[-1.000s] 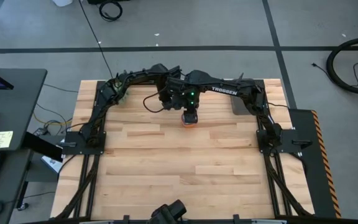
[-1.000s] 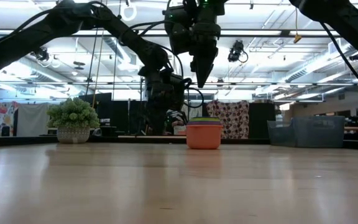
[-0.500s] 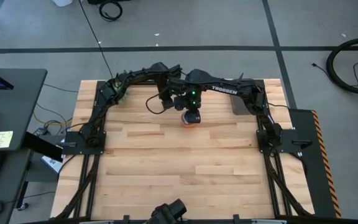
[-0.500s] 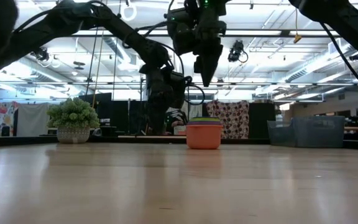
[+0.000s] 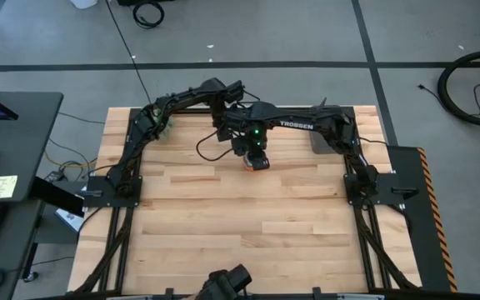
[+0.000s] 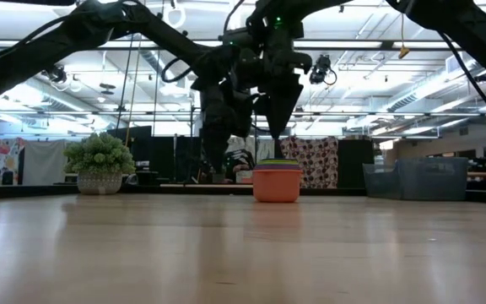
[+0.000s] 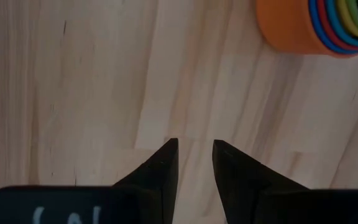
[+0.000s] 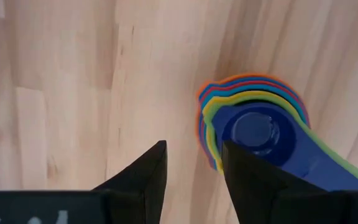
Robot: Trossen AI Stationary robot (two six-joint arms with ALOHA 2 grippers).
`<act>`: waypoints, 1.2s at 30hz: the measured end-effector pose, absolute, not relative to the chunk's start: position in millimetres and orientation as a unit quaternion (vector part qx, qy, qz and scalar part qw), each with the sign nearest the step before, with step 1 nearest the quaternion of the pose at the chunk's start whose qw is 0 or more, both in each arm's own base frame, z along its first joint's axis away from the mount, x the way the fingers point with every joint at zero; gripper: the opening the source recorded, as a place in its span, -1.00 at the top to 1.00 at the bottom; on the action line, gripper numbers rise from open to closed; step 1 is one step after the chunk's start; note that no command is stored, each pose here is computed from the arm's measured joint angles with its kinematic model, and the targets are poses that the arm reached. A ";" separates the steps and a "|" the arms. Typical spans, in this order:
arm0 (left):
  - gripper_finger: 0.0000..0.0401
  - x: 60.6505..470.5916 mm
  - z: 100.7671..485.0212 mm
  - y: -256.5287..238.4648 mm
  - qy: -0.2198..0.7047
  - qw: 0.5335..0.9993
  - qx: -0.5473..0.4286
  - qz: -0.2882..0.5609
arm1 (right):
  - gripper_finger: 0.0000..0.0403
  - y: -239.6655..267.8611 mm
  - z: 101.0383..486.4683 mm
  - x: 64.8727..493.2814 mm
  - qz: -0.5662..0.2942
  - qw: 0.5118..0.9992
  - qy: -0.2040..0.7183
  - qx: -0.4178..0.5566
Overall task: Nest measuring cups in basket
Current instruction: Put the nested measuring cups into the black bin
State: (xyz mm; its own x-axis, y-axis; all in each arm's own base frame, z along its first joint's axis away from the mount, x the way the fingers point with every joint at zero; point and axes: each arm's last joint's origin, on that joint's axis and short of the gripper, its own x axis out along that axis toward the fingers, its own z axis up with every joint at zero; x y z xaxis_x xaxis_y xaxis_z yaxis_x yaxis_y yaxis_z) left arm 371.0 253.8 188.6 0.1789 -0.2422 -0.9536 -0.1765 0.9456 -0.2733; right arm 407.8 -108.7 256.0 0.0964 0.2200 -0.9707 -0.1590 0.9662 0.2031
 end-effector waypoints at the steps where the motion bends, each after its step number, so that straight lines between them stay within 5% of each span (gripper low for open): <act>1: 0.49 370.7 188.6 254.3 0.640 0.750 -0.164 -0.021 | 0.21 -109.0 254.5 407.8 0.124 0.739 0.662 0.020; 17: 0.49 370.4 188.7 254.2 0.641 0.750 -0.165 -0.022 | -0.09 -110.7 247.2 411.0 0.112 0.746 0.656 0.007; 36: 0.49 370.3 188.7 254.1 0.641 0.749 -0.165 -0.022 | -0.09 -107.9 220.4 405.8 0.119 0.725 0.678 0.017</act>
State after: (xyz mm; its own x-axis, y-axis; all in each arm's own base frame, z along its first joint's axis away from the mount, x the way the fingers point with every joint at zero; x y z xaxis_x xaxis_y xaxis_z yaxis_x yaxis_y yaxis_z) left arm 370.3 254.1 188.7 0.1766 -0.2442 -0.9535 -0.1794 0.9445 -0.2752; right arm 405.8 -107.9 220.4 0.0523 0.1947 -0.9795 -0.1491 0.9713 0.1851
